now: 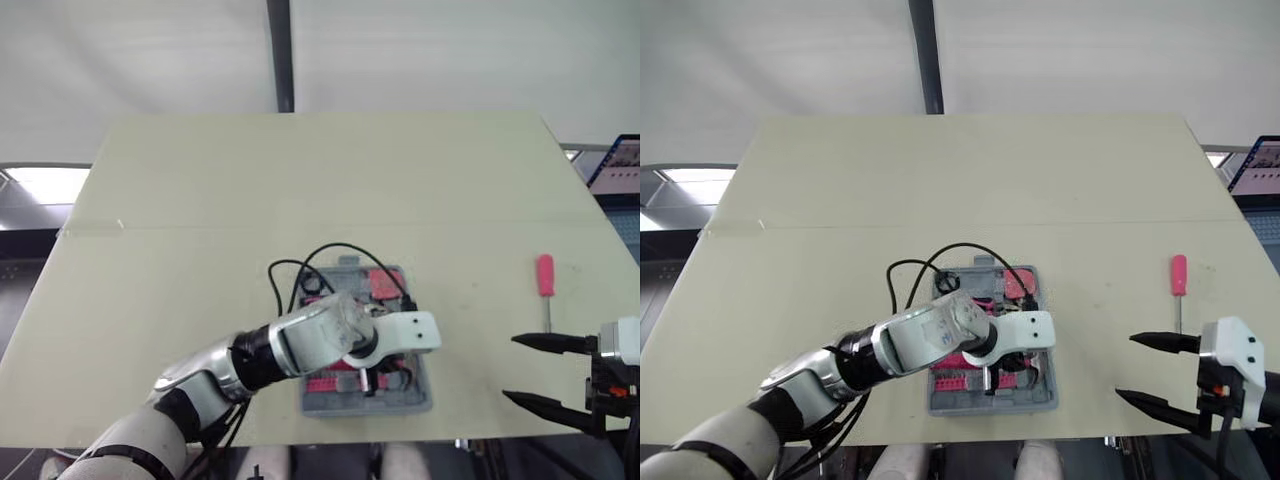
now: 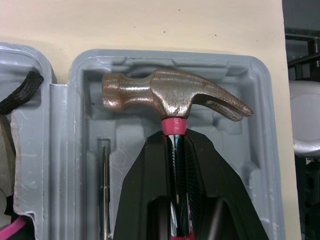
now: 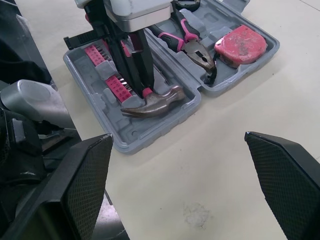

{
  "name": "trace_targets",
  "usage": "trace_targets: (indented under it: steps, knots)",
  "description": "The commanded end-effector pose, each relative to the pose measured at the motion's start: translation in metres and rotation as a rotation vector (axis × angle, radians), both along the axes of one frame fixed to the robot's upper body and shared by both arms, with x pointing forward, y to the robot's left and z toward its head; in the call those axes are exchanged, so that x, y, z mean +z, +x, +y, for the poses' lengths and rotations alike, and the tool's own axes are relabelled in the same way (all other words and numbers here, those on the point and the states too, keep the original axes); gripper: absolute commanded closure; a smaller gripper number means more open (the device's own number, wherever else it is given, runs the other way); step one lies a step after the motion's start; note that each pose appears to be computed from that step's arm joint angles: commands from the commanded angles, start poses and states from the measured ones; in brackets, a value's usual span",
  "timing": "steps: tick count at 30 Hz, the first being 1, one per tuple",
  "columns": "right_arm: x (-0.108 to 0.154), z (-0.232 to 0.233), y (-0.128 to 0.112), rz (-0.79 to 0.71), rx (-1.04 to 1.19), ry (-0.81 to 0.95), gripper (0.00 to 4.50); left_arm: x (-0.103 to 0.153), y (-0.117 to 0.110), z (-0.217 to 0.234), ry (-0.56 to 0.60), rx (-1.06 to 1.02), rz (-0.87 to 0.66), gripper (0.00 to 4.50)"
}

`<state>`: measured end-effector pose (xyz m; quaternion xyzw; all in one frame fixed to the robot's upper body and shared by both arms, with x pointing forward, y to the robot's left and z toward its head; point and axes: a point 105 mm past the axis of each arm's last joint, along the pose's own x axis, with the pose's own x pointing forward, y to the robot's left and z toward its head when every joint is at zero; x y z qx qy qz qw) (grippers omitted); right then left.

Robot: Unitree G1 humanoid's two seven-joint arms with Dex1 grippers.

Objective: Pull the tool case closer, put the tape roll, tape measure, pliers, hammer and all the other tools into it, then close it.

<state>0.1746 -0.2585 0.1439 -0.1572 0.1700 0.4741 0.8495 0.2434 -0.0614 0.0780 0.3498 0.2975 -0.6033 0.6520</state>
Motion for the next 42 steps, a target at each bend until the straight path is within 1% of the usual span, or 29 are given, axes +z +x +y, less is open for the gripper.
trace_targets:
  steps: [1,15,17,18,19,21,22,24,25,27,28,29,31,33,35,36,38,40,42]
  knots:
    - [0.008,0.0,-0.002,-0.037,-0.006,-0.006,0.0,0.013,-0.001,-0.012,-0.038,-0.048,-0.047,4.45]
    - [0.01,0.003,0.0,-0.047,-0.013,-0.008,0.0,0.013,-0.002,-0.017,-0.038,-0.064,-0.041,4.45]
    - [0.009,0.003,0.001,-0.048,-0.013,-0.008,0.0,0.015,-0.004,-0.018,-0.047,-0.065,-0.017,3.53]
    - [0.009,0.004,0.002,-0.048,-0.012,-0.008,0.0,0.016,-0.005,-0.018,-0.05,-0.066,-0.009,3.29]
    - [0.009,0.004,0.002,-0.049,-0.012,-0.007,0.0,0.017,-0.005,-0.017,-0.048,-0.065,-0.01,2.82]
    - [0.009,0.005,0.003,-0.05,-0.01,-0.004,0.0,0.019,-0.004,-0.016,-0.043,-0.059,-0.012,1.66]
    - [0.009,0.005,0.004,-0.051,-0.009,-0.004,0.0,0.02,-0.004,-0.016,-0.045,-0.056,-0.014,1.22]
    - [0.009,0.005,0.005,-0.052,-0.008,-0.002,0.0,0.025,-0.001,-0.015,-0.059,-0.045,-0.015,0.08]
    - [0.009,0.005,0.005,-0.052,-0.008,-0.001,0.0,0.027,0.0,-0.015,-0.068,-0.037,-0.014,0.03]
    - [0.009,0.005,0.006,-0.054,-0.006,0.001,0.0,0.034,0.002,-0.015,-0.101,-0.026,-0.018,0.31]
    - [0.009,0.006,0.006,-0.054,-0.004,0.001,0.0,0.037,0.003,-0.015,-0.121,-0.019,-0.016,0.64]
    - [0.009,0.006,0.007,-0.056,-0.003,0.001,0.0,0.041,0.004,-0.014,-0.143,-0.011,-0.017,1.14]
    - [0.009,0.006,0.008,-0.058,-0.002,0.002,0.0,0.05,0.009,-0.015,-0.229,0.004,-0.023,2.19]
    - [0.009,0.006,0.008,-0.059,-0.003,0.003,0.0,0.063,0.013,-0.016,-0.365,-0.027,-0.059,3.26]
    - [0.009,0.006,0.009,-0.059,-0.003,0.004,0.0,0.073,0.017,-0.011,-0.473,-0.043,-0.086,4.33]
    - [0.009,0.006,0.009,-0.058,-0.003,0.004,0.0,0.076,0.021,-0.007,-0.511,-0.028,-0.088,4.46]
    - [0.009,0.005,0.009,-0.058,-0.004,0.004,0.0,0.08,0.022,0.003,-0.576,-0.058,-0.116,4.46]
    - [0.009,0.005,0.01,-0.058,-0.005,0.003,0.0,0.078,0.015,0.015,-0.604,-0.097,-0.072,4.46]
    - [0.009,0.004,0.01,-0.059,-0.006,0.001,0.0,0.072,0.002,0.031,-0.599,-0.146,-0.011,4.46]
